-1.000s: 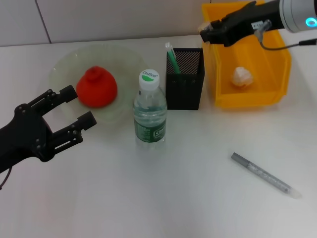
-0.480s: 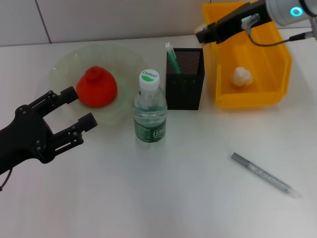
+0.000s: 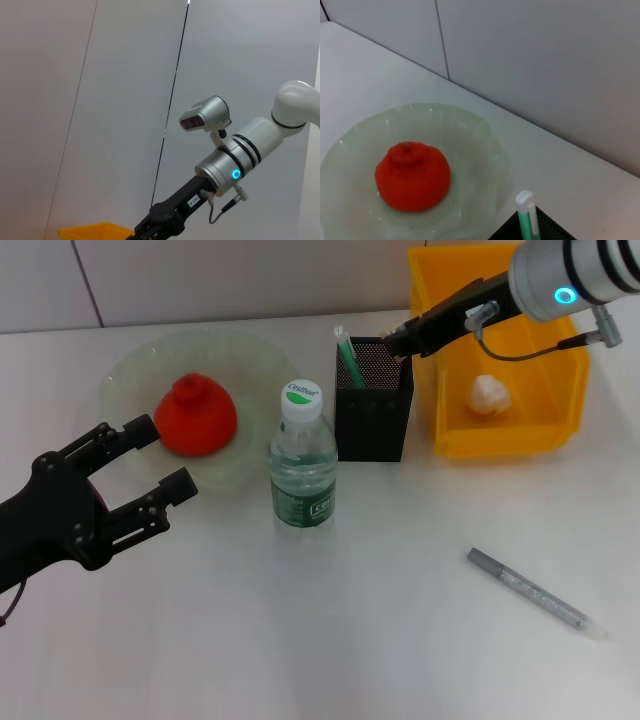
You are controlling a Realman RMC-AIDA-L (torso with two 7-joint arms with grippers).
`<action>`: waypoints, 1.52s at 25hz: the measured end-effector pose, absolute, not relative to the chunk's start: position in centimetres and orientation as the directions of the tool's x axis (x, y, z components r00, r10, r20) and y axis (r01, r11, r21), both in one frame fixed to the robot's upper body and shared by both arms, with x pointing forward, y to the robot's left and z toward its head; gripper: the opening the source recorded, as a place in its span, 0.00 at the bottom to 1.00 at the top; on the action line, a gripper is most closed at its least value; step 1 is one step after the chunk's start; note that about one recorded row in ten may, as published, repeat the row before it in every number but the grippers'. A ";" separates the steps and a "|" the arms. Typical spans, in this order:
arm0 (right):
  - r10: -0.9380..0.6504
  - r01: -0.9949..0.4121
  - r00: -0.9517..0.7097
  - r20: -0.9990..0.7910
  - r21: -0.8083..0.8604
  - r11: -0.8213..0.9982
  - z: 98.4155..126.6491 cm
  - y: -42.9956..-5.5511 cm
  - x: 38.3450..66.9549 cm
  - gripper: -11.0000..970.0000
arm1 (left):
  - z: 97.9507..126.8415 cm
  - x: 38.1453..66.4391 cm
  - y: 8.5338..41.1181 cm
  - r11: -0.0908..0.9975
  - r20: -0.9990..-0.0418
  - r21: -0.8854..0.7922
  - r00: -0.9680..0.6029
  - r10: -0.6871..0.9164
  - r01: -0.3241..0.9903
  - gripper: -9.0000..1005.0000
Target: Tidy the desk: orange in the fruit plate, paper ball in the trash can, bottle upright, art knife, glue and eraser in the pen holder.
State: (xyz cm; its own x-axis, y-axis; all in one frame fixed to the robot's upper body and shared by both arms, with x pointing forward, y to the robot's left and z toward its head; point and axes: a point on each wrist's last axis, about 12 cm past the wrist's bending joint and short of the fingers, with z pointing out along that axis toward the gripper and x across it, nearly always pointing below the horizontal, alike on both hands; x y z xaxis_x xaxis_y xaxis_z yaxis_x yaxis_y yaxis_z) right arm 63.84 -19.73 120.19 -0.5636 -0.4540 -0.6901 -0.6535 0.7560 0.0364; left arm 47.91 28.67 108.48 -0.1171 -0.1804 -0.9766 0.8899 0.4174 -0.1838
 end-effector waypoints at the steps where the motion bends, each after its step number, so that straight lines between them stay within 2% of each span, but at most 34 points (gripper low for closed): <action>1: -0.457 -0.656 -0.561 -0.691 0.033 0.754 120.1 -19.6 63.9 0.32 | 108.5 47.9 28.7 0.417 -0.977 -0.184 -0.117 -0.180 0.890 0.78; 15: -0.492 -0.678 -0.552 -0.674 0.018 0.735 118.5 -17.9 64.8 0.32 | 108.4 47.8 28.8 0.424 -0.976 -0.189 -0.120 -0.184 0.886 0.78; 28: -0.498 -0.684 -0.534 -0.683 0.002 0.730 118.5 -17.7 65.1 0.33 | 108.4 47.9 28.9 0.425 -0.976 -0.185 -0.117 -0.181 0.886 0.78; 34: -0.498 -0.687 -0.529 -0.687 0.003 0.726 118.4 -17.9 64.9 0.54 | 108.3 47.9 28.8 0.423 -0.976 -0.189 -0.121 -0.181 0.886 0.78; 38: -0.455 -0.689 -0.524 -0.720 0.045 0.723 118.5 -18.3 64.4 0.59 | 108.4 47.8 28.8 0.421 -0.975 -0.192 -0.124 -0.184 0.887 0.78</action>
State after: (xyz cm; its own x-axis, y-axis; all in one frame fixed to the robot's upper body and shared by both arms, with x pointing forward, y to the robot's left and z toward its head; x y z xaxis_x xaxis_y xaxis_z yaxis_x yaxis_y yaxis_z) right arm 64.37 -18.32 118.55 -0.5239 -0.4549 -0.7202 -0.6893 0.7231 0.0446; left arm 47.84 28.84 108.37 -0.1241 -0.1840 -0.9751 0.8867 0.4206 -0.1922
